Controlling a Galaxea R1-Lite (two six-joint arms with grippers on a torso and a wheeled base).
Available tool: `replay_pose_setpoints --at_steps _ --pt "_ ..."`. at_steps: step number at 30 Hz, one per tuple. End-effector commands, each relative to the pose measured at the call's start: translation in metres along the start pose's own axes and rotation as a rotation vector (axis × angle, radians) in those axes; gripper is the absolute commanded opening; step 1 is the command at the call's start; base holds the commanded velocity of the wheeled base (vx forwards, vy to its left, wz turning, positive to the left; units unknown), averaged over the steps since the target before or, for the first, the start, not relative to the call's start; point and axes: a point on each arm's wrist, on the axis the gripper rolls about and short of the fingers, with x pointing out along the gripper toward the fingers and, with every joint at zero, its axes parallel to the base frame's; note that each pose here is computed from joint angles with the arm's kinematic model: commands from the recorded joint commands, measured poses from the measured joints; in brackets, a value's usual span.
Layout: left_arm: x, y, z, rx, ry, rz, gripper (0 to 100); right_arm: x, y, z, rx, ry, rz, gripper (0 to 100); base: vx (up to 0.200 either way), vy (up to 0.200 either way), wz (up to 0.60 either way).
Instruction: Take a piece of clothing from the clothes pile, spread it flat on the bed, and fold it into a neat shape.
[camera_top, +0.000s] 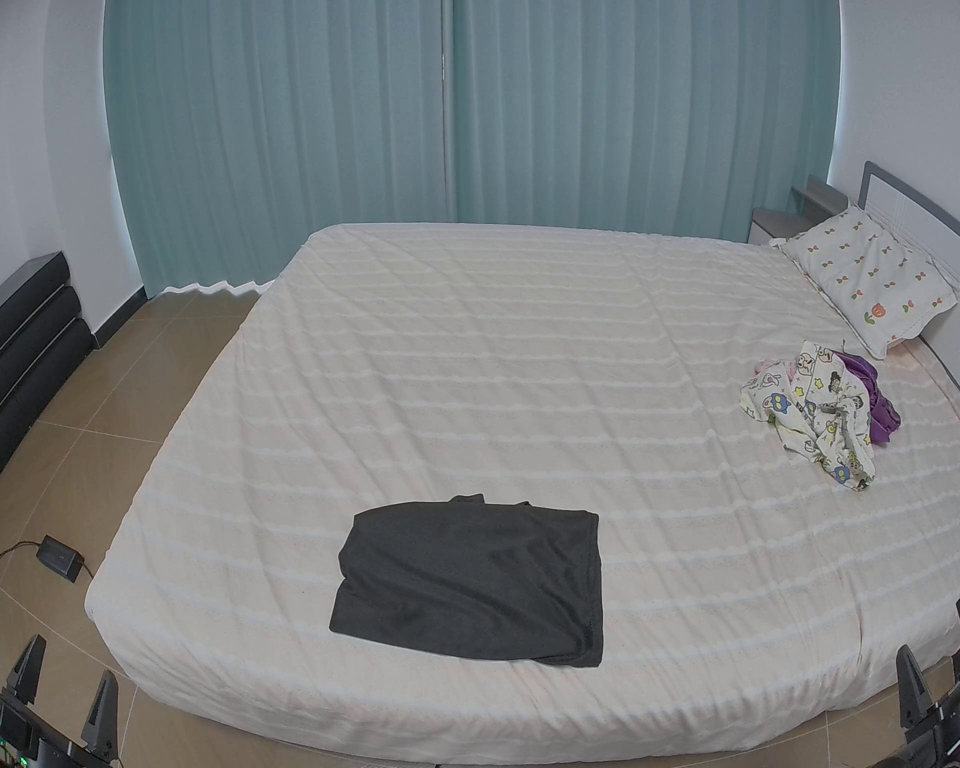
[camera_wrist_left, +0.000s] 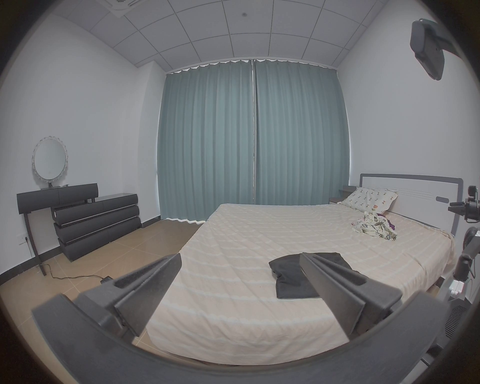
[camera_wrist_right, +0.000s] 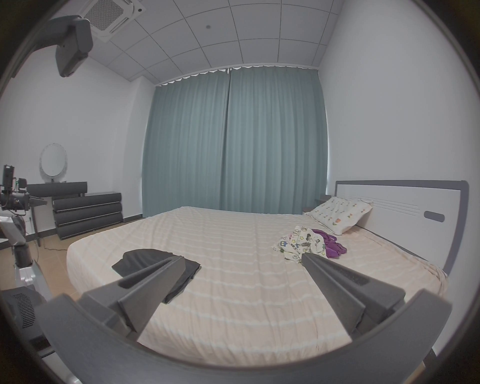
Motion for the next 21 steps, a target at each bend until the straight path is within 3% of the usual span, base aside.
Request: replay_pose_setpoints --at_steps 1,9,10,13,21 --pt "0.0005 0.0001 -0.0051 -0.001 0.007 0.001 100 0.0001 -0.0004 -0.0051 0.013 0.011 -0.032 100 0.0 0.0 0.0" --pt "0.0005 0.0001 -0.0051 -0.001 0.007 0.001 100 0.0001 0.0019 -0.0051 0.025 0.007 0.069 100 0.0 0.0 0.0" --pt "0.0005 0.0001 -0.0051 -0.002 0.007 0.001 100 0.0001 0.0023 -0.0051 0.093 0.013 0.088 100 0.0 0.0 0.0" --pt "0.0005 0.0001 -0.0051 -0.001 0.007 0.002 100 -0.0001 0.003 -0.0052 0.109 0.018 0.12 100 0.0 0.0 0.0" --pt "0.0005 0.0001 -0.0051 -0.001 0.007 0.001 100 -0.0002 0.0019 -0.0048 0.103 0.027 0.066 100 0.0 0.0 0.0"
